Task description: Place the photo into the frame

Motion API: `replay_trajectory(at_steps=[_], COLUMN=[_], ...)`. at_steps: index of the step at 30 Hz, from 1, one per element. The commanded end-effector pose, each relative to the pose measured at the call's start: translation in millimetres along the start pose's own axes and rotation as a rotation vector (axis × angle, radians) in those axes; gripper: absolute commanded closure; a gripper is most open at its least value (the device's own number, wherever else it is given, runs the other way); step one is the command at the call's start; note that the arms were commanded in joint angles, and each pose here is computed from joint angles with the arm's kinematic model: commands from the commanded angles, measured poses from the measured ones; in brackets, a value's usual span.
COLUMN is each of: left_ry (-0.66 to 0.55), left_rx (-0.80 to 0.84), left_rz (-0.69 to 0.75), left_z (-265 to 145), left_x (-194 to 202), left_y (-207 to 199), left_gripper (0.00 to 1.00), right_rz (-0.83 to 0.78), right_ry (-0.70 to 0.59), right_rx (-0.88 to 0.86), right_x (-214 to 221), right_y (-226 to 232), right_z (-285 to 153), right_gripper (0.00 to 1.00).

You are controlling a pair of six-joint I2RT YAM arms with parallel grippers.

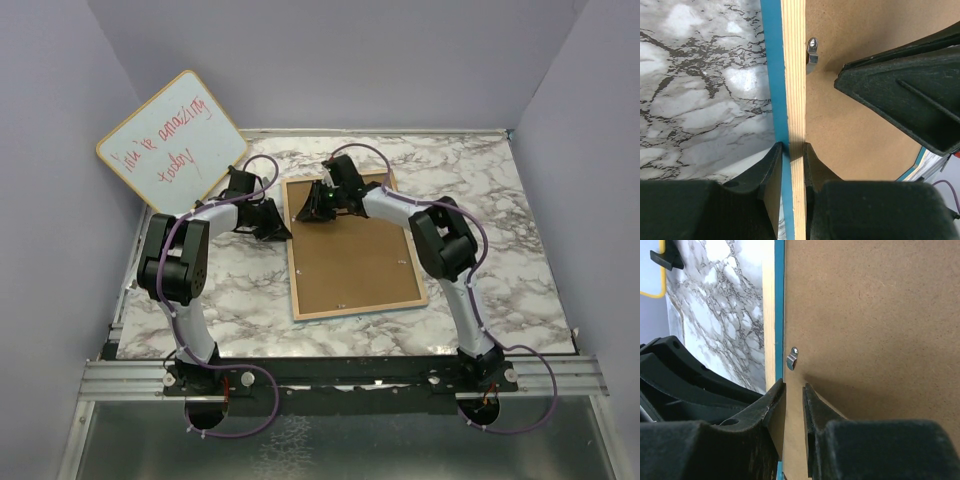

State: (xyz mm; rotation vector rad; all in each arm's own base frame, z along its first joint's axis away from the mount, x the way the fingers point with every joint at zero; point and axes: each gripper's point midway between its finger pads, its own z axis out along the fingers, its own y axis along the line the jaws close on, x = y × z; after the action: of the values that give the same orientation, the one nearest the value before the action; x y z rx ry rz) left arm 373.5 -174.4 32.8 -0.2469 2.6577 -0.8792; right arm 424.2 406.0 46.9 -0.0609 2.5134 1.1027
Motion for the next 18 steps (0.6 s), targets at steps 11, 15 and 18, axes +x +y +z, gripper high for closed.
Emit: replay_trajectory(at_steps=[11, 15, 18], left_ry=[0.077, 0.081, 0.083], left_rx=[-0.144, -0.146, -0.145], left_rz=[-0.026, -0.029, -0.030], left_z=[20.8, 21.4, 21.8], left_x=[26.0, 27.2, 27.3], left_y=[47.0, 48.0, 47.9], left_gripper=[0.98, 0.98, 0.98], right_rz=[0.063, 0.054, 0.056], right_ry=[0.058, 0.049, 0.061], right_rx=[-0.039, -0.035, -0.042], right_x=[10.8, 10.5, 12.8], right_y=[-12.2, -17.7, -19.1], right_z=[29.5, 35.6, 39.6], right_gripper=[0.71, 0.71, 0.71])
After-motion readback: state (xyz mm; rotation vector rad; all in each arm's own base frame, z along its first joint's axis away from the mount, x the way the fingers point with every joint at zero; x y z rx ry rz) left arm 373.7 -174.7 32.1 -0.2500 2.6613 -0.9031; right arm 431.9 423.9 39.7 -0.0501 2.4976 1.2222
